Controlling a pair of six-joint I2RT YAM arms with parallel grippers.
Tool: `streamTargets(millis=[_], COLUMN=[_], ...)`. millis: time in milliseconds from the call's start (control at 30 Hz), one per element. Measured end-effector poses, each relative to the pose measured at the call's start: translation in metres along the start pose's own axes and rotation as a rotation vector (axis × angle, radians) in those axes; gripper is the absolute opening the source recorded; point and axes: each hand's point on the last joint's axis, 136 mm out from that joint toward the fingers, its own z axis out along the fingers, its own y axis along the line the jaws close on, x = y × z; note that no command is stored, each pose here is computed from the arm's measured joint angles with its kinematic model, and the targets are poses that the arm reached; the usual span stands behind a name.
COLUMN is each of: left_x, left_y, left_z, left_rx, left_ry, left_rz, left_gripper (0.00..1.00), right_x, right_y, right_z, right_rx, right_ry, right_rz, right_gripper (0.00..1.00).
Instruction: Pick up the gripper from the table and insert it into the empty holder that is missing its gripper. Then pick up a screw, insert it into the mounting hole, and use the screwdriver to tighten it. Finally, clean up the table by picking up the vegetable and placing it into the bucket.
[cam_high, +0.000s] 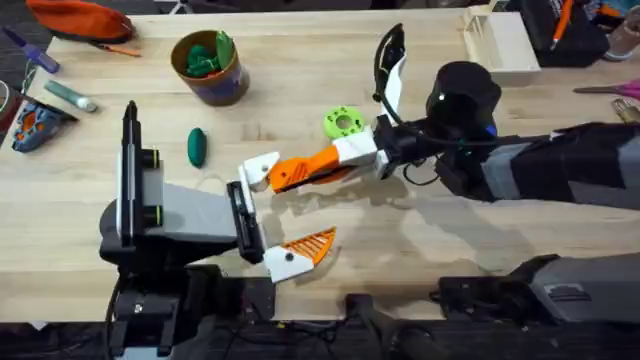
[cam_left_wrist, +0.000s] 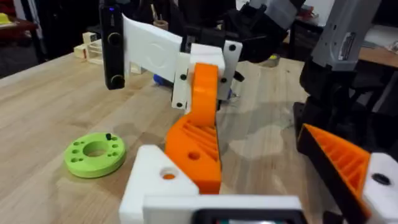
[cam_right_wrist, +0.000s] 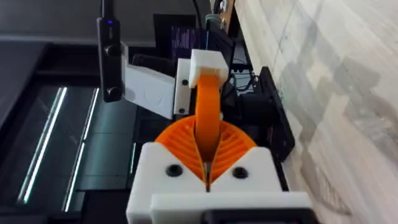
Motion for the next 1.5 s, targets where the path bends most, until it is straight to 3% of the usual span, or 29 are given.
streamTargets(millis=[1500], left_x=[0.000], left_y=[0.002], left_z=[0.000], left_rx=[-0.011], left_ry=[0.000], left_rz=[-0.017], left_gripper=[0.985], right_x=[-0.012], right_y=[-0.008], right_z=[0.023], right_rx=[0.020], right_ry=[-0.067], right_rz=[-0.009], right_gripper=[0.008])
